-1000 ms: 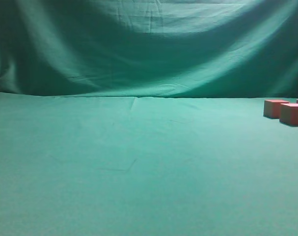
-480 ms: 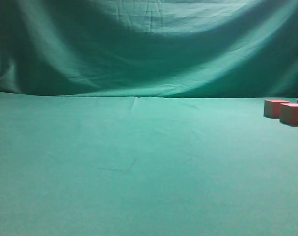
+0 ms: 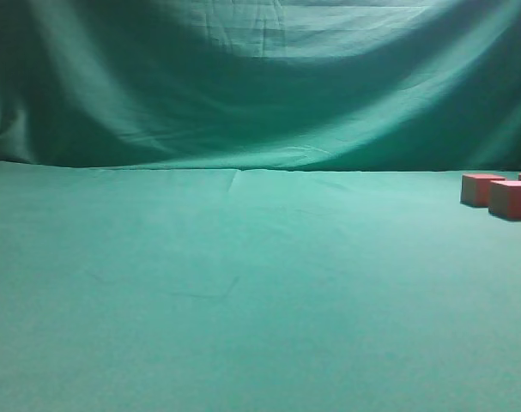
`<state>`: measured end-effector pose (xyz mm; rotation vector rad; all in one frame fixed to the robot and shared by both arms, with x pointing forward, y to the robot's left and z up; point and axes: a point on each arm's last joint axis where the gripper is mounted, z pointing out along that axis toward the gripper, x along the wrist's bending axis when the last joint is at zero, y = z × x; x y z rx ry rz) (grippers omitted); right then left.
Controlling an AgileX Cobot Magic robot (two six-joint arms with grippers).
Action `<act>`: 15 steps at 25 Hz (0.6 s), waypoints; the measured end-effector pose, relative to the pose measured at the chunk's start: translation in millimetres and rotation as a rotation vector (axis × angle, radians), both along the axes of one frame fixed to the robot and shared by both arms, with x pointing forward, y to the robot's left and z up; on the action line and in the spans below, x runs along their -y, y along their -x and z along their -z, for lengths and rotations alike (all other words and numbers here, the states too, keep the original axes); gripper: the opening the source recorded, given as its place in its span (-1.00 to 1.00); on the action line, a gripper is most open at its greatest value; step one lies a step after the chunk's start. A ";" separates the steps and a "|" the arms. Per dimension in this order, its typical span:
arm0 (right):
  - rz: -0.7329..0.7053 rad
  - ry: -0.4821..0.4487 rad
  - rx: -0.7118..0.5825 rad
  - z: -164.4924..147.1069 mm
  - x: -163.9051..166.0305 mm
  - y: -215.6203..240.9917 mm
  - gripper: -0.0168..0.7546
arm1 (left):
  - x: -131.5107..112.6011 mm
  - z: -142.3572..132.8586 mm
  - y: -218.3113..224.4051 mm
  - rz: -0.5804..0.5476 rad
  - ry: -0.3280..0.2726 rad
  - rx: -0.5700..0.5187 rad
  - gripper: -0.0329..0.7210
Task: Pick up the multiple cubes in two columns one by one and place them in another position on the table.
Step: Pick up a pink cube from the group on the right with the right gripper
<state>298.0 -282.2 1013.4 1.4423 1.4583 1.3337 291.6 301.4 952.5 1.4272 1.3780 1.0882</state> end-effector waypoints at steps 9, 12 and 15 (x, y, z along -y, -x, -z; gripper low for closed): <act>-0.137 0.068 -0.479 -8.3 -11.1 -44.5 -0.96 | 0.0 0.0 0.0 0.000 0.000 0.000 -0.91; -0.144 0.043 -0.540 -4.7 -13.0 -52.7 -0.96 | 0.0 0.0 0.0 0.000 0.000 0.000 -0.91; -0.147 0.033 -0.577 -0.6 -13.8 -57.2 -0.96 | 0.0 0.0 0.0 0.000 0.000 0.000 -0.91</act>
